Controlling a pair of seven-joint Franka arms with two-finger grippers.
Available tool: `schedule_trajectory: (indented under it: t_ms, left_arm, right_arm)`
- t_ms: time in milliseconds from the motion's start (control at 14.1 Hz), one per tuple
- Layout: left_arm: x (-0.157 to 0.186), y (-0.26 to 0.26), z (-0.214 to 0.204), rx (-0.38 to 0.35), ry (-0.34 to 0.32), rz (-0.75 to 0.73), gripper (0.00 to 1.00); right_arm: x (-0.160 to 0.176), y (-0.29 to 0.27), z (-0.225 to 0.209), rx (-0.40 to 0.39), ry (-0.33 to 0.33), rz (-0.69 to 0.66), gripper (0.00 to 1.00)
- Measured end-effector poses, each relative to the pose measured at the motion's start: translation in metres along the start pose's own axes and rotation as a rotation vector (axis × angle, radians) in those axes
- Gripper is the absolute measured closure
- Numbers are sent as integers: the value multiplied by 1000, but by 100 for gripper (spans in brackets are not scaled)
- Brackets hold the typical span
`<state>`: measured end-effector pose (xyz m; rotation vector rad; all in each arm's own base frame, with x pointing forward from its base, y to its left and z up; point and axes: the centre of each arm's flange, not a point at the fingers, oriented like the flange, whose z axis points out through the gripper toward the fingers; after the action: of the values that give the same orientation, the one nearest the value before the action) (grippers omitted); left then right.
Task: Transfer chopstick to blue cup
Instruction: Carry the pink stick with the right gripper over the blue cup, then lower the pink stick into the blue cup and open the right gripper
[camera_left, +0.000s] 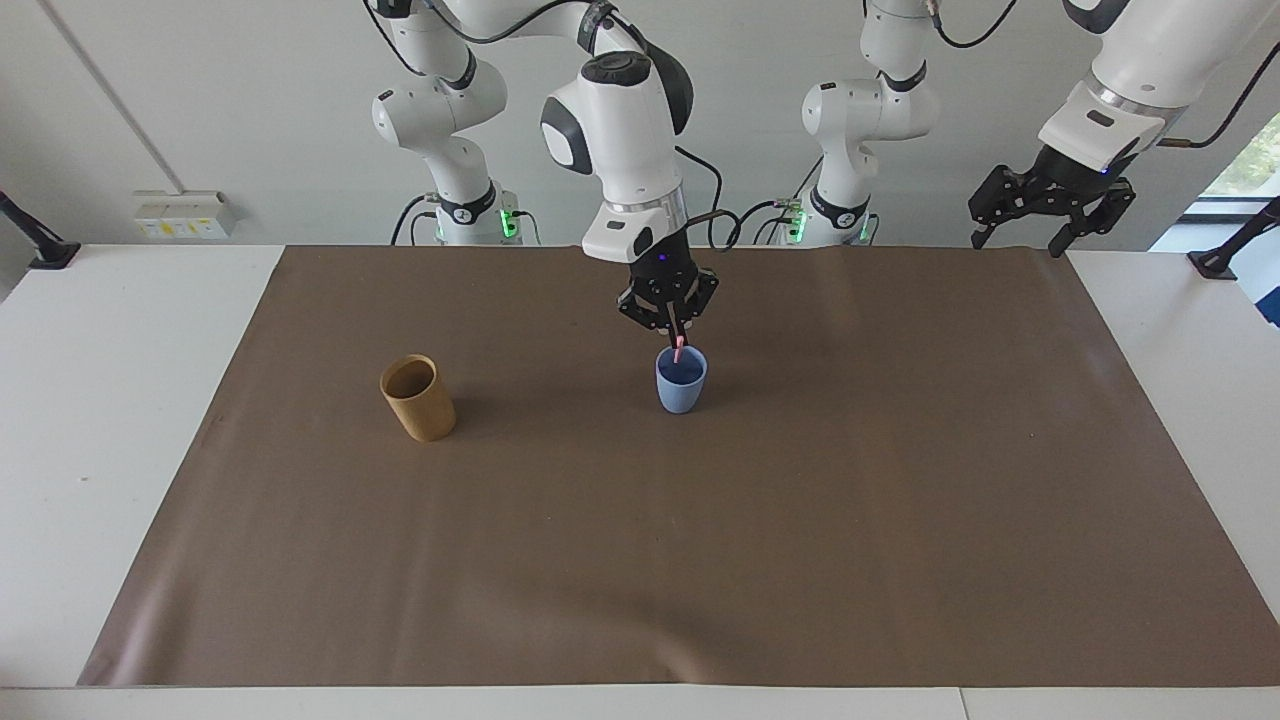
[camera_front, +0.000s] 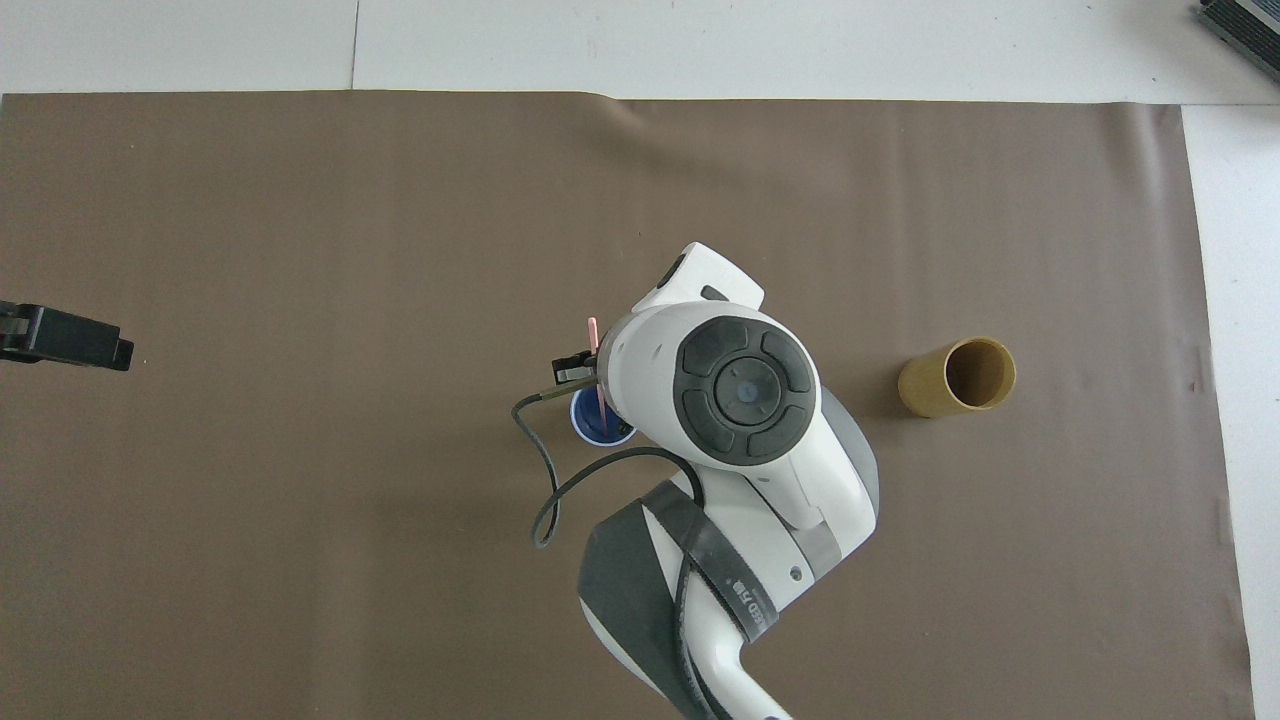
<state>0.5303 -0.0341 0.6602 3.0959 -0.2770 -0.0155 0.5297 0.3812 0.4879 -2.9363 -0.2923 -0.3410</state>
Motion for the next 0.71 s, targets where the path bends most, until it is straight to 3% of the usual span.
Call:
schedule_trajectory:
  t_ms: [425, 709]
  left_arm:
    - [0, 2, 0, 0, 1, 3, 0]
    - [0, 4, 0, 0, 0, 7, 0]
  right_arm:
    - [8, 17, -4, -9, 11, 27, 3]
    - [31, 83, -40, -41, 50, 123, 0]
